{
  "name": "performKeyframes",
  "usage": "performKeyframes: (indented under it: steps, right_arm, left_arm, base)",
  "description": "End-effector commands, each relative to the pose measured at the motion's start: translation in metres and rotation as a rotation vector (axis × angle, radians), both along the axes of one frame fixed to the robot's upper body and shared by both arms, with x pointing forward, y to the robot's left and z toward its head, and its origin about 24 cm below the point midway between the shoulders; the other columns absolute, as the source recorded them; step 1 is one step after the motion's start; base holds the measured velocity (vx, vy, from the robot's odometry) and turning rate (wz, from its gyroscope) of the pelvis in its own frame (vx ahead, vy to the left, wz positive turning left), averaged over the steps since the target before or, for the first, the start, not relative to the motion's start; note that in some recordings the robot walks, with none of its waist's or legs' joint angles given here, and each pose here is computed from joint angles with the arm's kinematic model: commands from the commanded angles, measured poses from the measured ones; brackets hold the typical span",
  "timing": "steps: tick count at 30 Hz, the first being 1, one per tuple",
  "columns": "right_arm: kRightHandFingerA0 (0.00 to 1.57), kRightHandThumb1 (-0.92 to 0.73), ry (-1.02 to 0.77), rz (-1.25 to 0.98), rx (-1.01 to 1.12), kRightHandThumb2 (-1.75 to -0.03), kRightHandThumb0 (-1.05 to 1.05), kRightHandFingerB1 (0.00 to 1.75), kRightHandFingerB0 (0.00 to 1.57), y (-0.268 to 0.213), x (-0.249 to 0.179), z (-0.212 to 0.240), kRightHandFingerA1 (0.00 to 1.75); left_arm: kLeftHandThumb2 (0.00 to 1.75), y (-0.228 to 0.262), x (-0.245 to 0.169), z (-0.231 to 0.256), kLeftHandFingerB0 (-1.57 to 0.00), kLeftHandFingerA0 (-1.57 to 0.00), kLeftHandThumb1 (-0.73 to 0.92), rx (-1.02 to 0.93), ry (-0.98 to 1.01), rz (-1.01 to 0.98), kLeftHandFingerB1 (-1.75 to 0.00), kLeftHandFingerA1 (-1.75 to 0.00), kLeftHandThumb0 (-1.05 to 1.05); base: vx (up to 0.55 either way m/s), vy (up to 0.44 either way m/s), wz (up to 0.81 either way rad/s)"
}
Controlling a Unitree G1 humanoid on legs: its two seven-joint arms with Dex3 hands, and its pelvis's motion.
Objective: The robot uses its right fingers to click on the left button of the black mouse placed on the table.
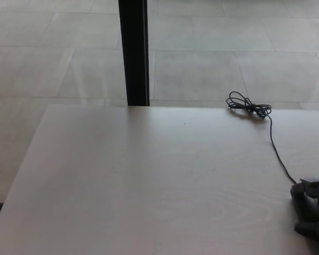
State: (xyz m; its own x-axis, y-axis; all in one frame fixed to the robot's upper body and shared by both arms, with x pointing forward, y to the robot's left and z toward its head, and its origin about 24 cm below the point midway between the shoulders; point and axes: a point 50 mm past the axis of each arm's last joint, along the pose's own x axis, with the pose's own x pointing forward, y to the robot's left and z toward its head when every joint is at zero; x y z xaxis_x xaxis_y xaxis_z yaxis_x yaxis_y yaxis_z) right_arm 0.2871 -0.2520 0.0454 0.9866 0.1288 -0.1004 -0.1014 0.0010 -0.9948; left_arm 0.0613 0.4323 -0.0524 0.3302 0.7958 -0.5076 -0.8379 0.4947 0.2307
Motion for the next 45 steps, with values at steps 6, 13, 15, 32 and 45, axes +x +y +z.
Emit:
performKeyframes:
  steps: [6, 13, 15, 32, 45]
  right_arm:
    - [0.26, -0.79, 0.015, -0.021, -0.022, -0.78, -0.87, 0.38, 0.41, -0.007, -0.001, 0.000, 0.51]
    - [0.29, -0.92, 0.045, -0.038, -0.033, -0.68, -0.82, 0.32, 0.40, -0.006, -0.002, -0.006, 0.44]
    - [0.32, -0.92, 0.035, -0.026, -0.035, -0.68, -0.82, 0.33, 0.42, -0.005, -0.003, -0.008, 0.45]
    - [0.33, -0.92, 0.072, 0.050, -0.072, -0.68, -0.81, 0.37, 0.45, 0.000, -0.014, -0.030, 0.54]
    - [0.27, -0.91, 0.113, -0.033, -0.054, -0.68, -0.84, 0.38, 0.45, -0.020, -0.023, -0.047, 0.54]
  left_arm:
    - [0.61, 0.008, 0.004, 0.010, -0.73, -0.85, 0.68, 0.051, -0.007, -0.012, -0.52, -0.59, -0.78]
    - [0.62, 0.009, 0.003, 0.010, -0.73, -0.85, 0.70, 0.052, 0.001, -0.012, -0.50, -0.56, -0.72]
    - [0.62, 0.008, 0.003, 0.010, -0.73, -0.86, 0.70, 0.045, -0.022, -0.001, -0.52, -0.57, -0.72]
    - [0.63, 0.010, 0.007, 0.013, -0.70, -0.83, 0.74, 0.046, -0.053, 0.009, -0.48, -0.55, -0.73]
    - [0.63, 0.011, 0.008, 0.014, -0.72, -0.84, 0.75, 0.055, -0.041, 0.008, -0.47, -0.52, -0.76]
  base:
    - [0.00, 0.000, 0.00]
    - [0.00, 0.000, 0.00]
    - [0.00, 0.000, 0.00]
    - [0.00, 0.000, 0.00]
    - [0.00, 0.000, 0.00]
